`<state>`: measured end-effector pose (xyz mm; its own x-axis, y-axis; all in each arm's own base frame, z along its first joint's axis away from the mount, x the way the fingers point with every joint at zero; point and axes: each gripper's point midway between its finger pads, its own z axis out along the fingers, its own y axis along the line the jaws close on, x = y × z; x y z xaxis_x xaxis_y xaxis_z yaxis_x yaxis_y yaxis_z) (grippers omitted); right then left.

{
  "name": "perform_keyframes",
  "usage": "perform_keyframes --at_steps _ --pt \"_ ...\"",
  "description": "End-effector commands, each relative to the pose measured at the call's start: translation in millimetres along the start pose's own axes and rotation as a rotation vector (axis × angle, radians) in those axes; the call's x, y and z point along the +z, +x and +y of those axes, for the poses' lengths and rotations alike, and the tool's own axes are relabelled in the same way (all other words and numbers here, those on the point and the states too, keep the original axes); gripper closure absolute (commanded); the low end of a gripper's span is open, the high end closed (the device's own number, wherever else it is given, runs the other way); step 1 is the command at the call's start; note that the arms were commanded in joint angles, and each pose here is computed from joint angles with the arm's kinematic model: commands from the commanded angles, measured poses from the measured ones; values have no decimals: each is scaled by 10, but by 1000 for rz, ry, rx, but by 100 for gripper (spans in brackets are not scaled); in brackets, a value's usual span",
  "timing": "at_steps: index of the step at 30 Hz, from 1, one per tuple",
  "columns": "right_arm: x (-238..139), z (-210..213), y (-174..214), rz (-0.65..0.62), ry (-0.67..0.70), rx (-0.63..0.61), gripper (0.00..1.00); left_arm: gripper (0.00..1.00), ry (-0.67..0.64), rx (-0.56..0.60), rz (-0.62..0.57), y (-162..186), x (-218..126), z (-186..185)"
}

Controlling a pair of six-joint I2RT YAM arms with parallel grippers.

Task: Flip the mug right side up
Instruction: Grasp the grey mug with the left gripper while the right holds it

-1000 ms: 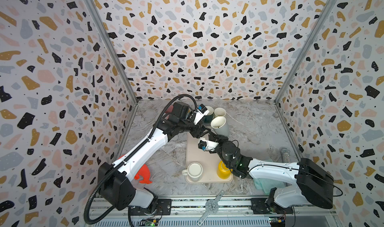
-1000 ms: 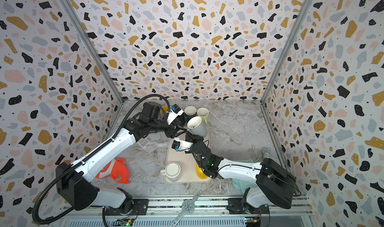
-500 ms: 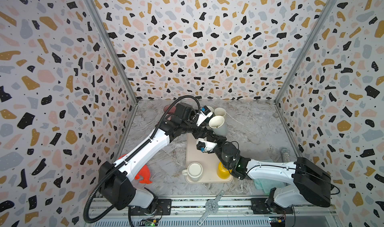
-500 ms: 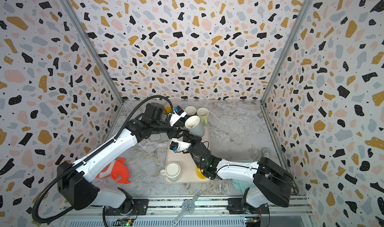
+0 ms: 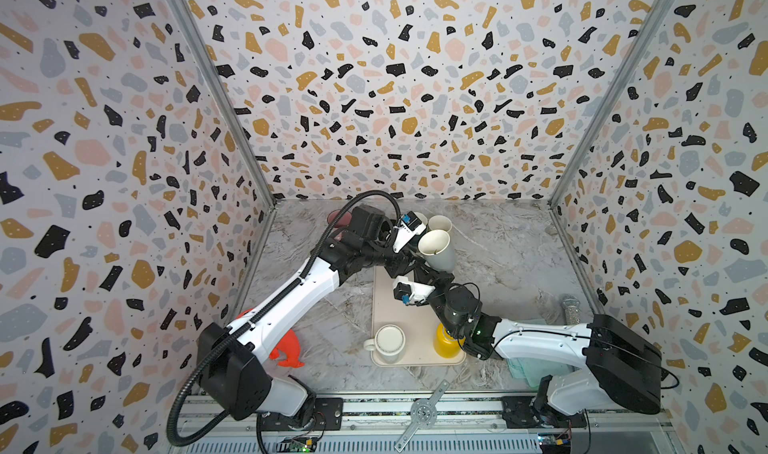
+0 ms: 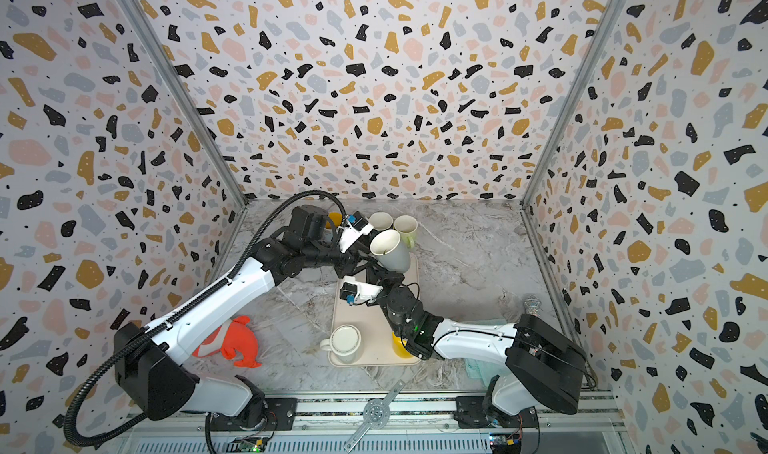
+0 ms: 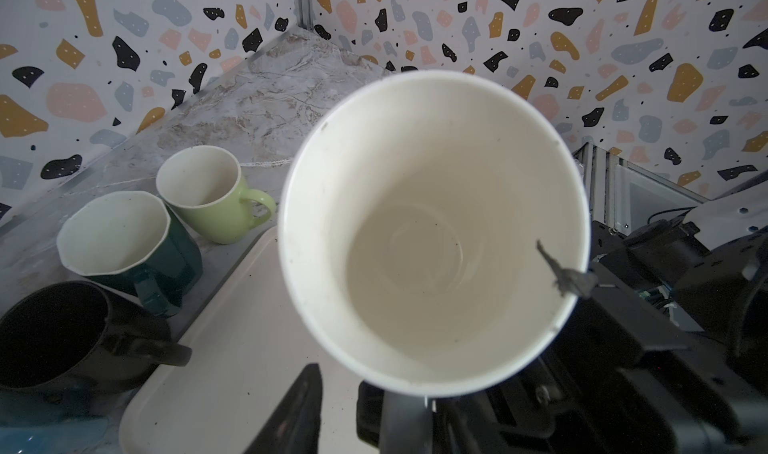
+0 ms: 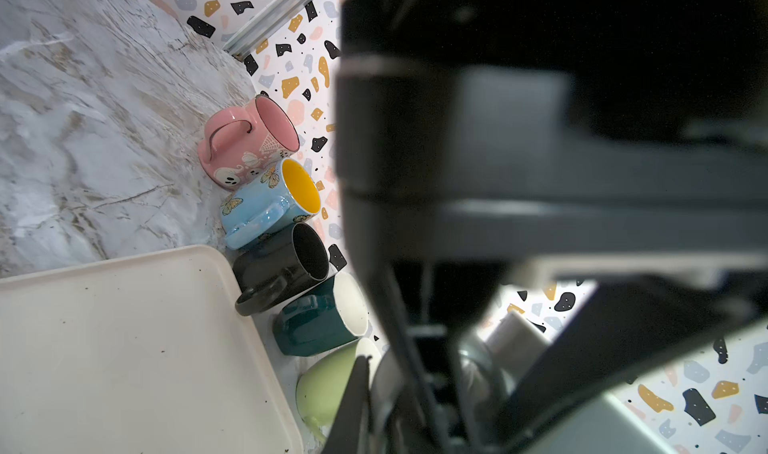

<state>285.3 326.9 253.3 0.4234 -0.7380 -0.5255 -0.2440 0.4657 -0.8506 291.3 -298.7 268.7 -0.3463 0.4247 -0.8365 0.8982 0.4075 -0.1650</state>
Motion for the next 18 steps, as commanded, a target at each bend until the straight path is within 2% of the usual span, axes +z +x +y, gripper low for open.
perform_keyframes --at_steps 1,5,6,13,15,18 --pt "-12 -488 -216 -53 154 80 100 68 101 -26 38 141 89 -262" --pt "-12 -501 -232 -59 157 80 100 90 108 -32 50 180 114 -274" --pt "-13 -496 -236 -60 156 81 100 100 106 -33 53 184 115 -273" --pt "-22 -513 -188 -36 171 95 100 100 46 -33 32 137 92 -191" --pt "-24 -520 -156 -19 178 98 82 100 28 -35 23 124 90 -162" --pt "-38 -515 -99 4 181 102 66 100 13 -40 20 117 93 -134"
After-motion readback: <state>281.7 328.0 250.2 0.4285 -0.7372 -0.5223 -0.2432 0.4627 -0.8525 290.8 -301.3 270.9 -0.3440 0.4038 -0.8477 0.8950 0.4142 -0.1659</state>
